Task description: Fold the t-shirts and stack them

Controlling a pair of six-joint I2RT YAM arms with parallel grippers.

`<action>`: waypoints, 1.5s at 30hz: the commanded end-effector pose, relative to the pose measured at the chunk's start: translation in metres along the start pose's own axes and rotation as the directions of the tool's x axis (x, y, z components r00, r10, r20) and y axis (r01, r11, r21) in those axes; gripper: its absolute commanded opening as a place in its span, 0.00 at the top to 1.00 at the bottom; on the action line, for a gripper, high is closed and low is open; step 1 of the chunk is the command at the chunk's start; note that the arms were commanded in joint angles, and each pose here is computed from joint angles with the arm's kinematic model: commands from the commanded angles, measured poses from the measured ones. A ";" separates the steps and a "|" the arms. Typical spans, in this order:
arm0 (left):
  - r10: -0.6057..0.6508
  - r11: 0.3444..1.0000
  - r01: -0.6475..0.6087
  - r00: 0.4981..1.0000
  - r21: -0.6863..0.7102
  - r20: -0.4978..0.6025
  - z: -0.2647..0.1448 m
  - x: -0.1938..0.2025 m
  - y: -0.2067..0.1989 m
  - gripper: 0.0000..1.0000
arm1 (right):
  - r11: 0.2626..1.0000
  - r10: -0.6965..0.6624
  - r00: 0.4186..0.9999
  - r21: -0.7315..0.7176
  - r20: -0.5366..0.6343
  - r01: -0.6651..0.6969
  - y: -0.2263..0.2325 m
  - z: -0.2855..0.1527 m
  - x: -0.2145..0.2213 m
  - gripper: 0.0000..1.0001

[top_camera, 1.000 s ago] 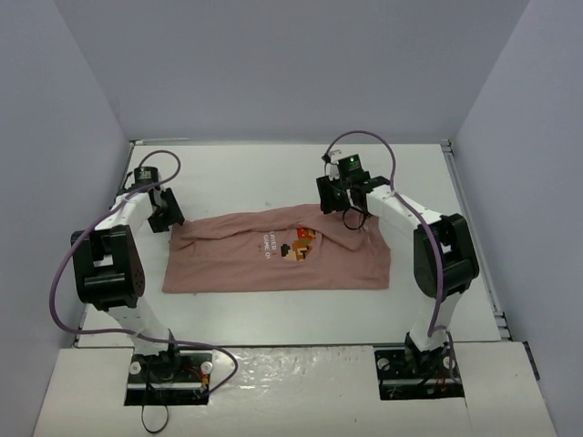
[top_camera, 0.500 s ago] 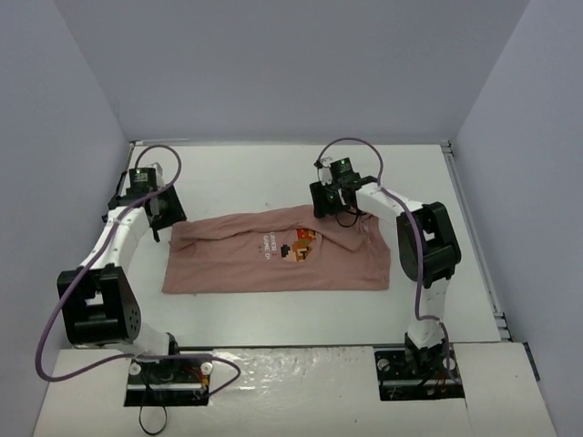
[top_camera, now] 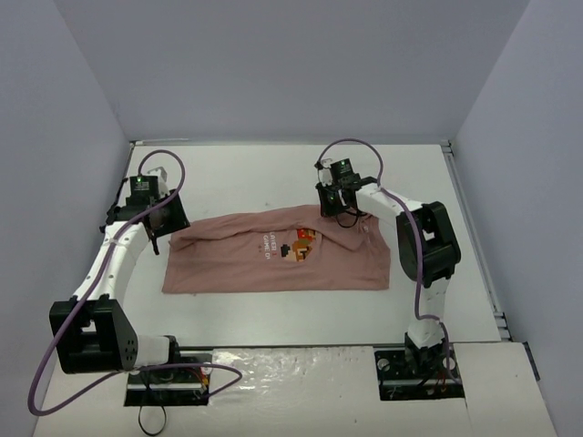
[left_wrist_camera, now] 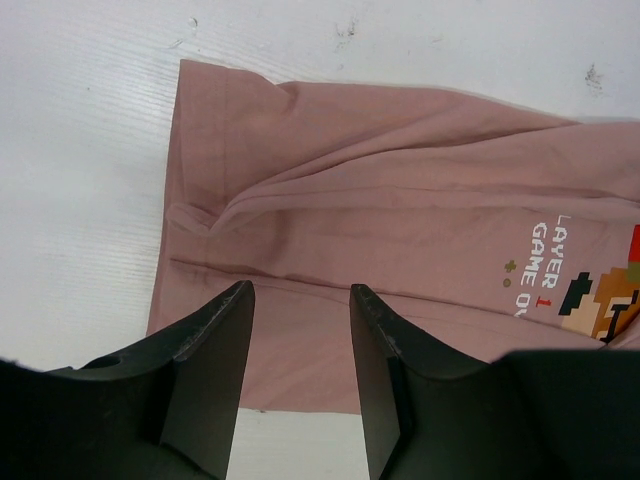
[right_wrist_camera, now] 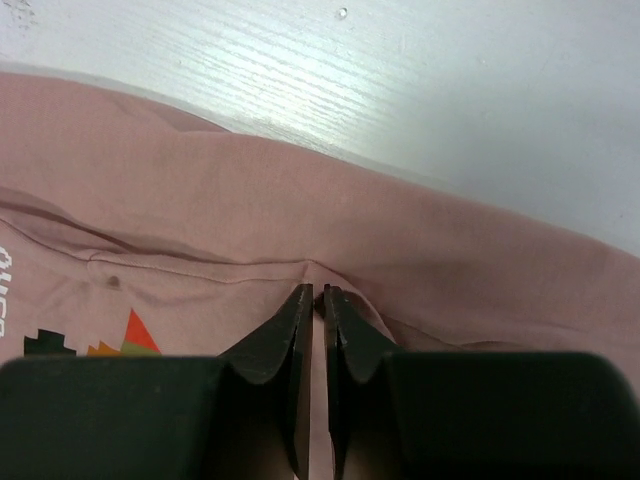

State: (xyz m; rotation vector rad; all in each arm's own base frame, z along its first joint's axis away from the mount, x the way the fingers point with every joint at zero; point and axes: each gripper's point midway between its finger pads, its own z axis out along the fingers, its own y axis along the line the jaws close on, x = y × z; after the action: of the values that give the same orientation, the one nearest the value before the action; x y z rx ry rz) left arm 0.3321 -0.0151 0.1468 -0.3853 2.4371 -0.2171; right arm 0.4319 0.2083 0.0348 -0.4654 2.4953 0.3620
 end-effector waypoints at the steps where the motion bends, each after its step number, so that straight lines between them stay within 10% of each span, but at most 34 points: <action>1: 0.021 1.000 -0.021 0.999 0.018 0.050 -0.010 -0.010 -0.005 0.60 | 1.000 -0.008 1.000 -0.012 0.028 0.009 0.003 -0.009 -0.005 0.99; 22: 0.037 0.999 -0.039 0.997 0.033 0.067 -0.016 -0.010 -0.010 0.60 | 0.998 -0.044 0.991 -0.030 0.128 0.049 0.062 -0.090 0.015 1.00; 33: 0.034 0.999 -0.035 0.999 0.021 0.032 -0.011 0.010 -0.004 0.60 | 0.994 -0.016 0.999 -0.106 -0.046 0.011 0.113 -0.103 0.137 1.00; 41: 0.028 0.999 -0.027 0.999 -0.024 0.030 -0.005 0.006 0.003 0.60 | 1.000 0.001 0.991 0.009 0.133 -0.003 0.094 -0.141 0.085 0.50; 45: 0.009 0.998 -0.006 0.999 -0.064 0.044 0.005 -0.007 0.008 0.60 | 0.979 0.082 0.975 0.167 0.205 -0.117 0.034 -0.142 0.036 0.46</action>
State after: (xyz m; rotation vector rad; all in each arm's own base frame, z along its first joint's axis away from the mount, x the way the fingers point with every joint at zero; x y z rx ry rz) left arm 0.3121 -0.0155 0.1263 -0.3801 2.4892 -0.1733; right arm 0.2568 0.2187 0.0951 -0.4379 2.4490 0.3816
